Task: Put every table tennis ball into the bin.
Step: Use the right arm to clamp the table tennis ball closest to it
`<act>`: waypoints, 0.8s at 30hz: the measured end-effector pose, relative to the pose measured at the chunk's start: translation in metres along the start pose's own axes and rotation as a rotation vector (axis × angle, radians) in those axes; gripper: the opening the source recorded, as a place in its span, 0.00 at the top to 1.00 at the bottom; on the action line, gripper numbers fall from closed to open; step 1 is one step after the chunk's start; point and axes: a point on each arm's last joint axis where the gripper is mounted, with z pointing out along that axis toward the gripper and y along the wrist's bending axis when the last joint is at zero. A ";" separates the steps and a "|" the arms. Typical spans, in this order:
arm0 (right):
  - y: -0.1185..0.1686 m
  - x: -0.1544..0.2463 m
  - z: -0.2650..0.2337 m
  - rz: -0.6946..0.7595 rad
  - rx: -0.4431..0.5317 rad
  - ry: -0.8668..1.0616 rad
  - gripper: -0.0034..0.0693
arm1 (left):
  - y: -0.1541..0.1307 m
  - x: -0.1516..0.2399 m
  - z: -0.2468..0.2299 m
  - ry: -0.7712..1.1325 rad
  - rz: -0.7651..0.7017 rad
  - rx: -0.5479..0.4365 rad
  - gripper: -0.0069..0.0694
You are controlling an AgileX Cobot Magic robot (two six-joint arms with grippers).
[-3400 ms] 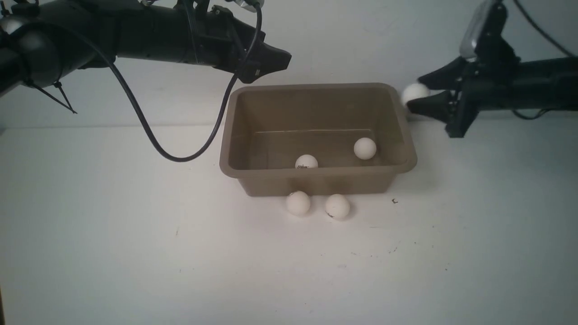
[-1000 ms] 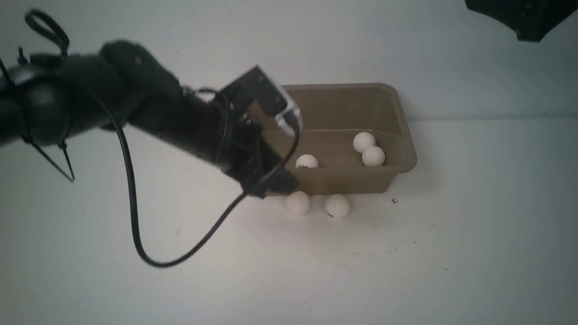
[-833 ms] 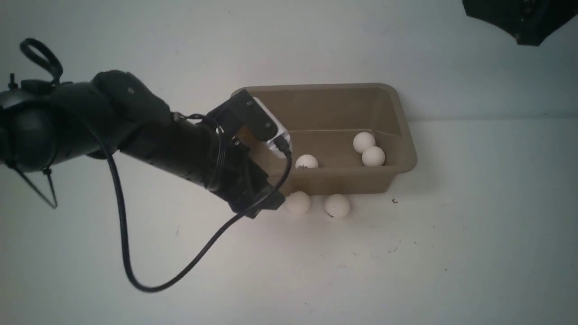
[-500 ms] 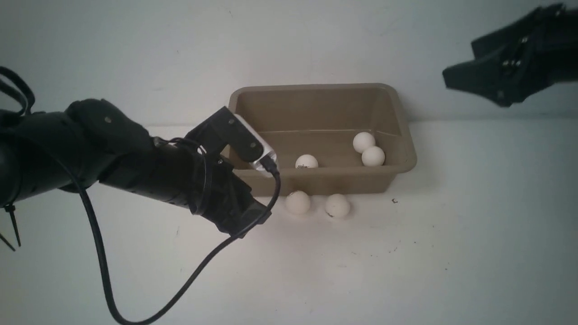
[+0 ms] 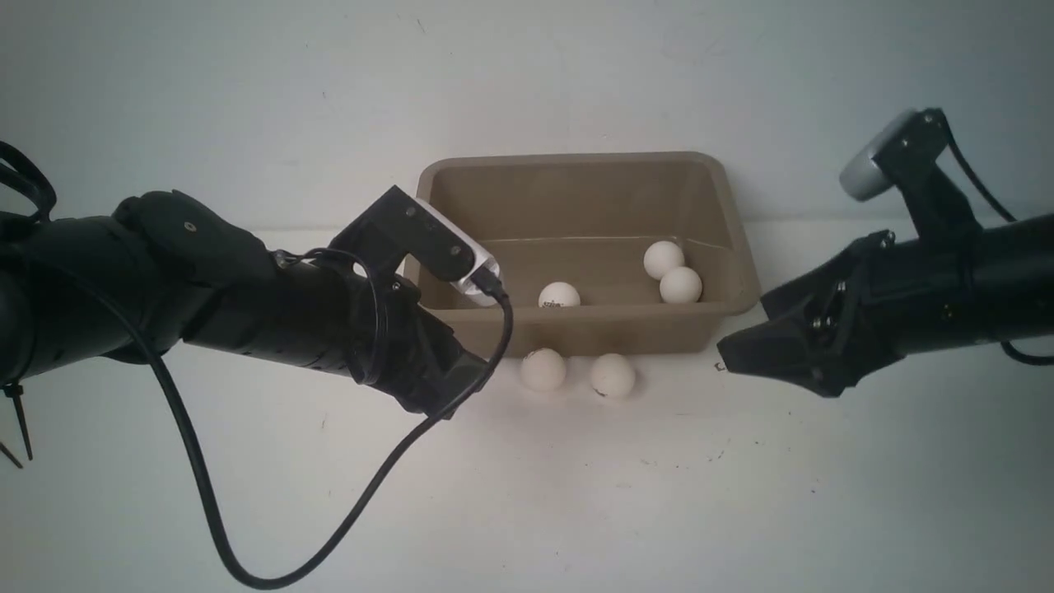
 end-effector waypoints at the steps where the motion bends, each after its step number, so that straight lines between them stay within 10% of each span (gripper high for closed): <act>1: 0.000 0.001 0.001 0.006 0.007 0.000 0.22 | 0.000 0.000 0.000 0.000 0.000 0.000 0.39; 24: -0.020 0.042 0.052 0.211 0.052 -0.065 0.22 | 0.000 0.000 0.000 0.000 0.001 0.000 0.39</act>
